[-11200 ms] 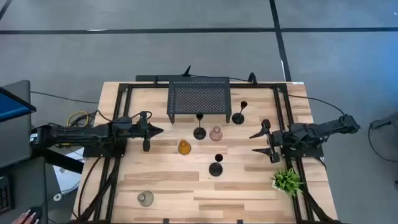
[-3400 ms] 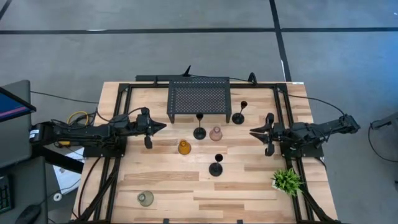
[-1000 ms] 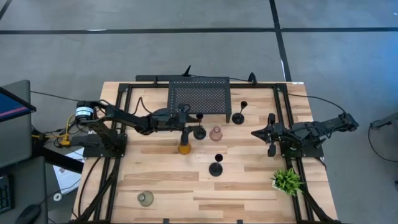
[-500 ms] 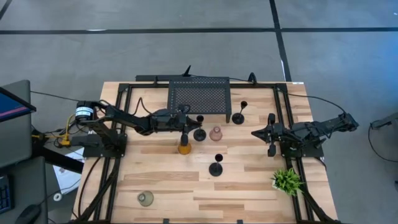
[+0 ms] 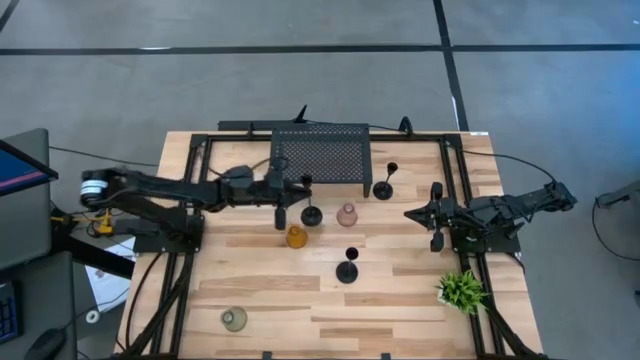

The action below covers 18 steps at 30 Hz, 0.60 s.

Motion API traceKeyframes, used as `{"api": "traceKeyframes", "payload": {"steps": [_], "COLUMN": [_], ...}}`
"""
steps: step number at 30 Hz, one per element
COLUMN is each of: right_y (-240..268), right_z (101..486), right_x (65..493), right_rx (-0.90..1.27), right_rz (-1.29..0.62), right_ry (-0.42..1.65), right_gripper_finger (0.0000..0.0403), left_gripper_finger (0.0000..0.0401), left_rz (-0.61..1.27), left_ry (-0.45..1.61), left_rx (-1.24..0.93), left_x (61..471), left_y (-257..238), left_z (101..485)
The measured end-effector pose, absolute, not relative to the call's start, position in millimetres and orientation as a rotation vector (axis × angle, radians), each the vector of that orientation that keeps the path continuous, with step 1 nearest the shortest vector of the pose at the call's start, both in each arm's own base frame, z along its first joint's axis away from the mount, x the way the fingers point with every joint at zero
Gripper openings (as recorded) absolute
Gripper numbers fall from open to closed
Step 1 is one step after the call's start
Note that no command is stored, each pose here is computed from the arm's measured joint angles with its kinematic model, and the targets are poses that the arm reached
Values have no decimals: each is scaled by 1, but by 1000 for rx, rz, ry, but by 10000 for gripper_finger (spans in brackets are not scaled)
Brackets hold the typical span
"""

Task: Pick & Place candle stick holders
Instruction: Put the left black candle holder on the shelf

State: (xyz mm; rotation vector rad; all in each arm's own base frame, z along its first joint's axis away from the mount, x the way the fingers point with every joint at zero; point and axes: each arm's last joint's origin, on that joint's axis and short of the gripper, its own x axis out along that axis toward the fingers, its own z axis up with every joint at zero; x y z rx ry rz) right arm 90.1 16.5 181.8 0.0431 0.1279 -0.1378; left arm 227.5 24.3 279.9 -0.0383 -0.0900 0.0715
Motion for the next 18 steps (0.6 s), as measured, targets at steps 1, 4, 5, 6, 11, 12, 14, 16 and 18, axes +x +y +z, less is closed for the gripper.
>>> {"api": "traceKeyframes", "payload": {"steps": [1, 4, 5, 6, 11, 12, 14, 16, 18], "right_y": [16, 16, 16, 16, 16, 16, 16, 16, 16], "right_z": [182, 182, 182, 182, 182, 182, 182, 182, 182], "right_x": [90, 90, 90, 90, 90, 90, 90, 90, 90], "right_rx": [43, 43, 43, 43, 45, 45, 45, 50, 53], "right_rz": [-138, -137, -138, -138, -140, -141, -141, -142, -142], "right_ry": [128, 128, 128, 128, 125, 124, 124, 123, 122], "right_gripper_finger": [1, 1, 1, 1, 1, 1, 1, 1, 1], "left_gripper_finger": [14, 14, 14, 14, 14, 14, 14, 14, 14], "left_rz": [70, 68, 69, 77, 211, 243, 290, 332, 381], "left_ry": [-101, -152, -168, -172, -146, -138, -124, -118, -120], "left_rx": [-47, -50, -45, -36, 52, 70, 87, 93, 99], "left_x": [221, 203, 198, 194, 186, 185, 188, 189, 191], "left_y": [24, 22, 21, 21, 28, 31, 38, 47, 57], "left_z": [285, 299, 304, 309, 337, 343, 354, 365, 376]}}
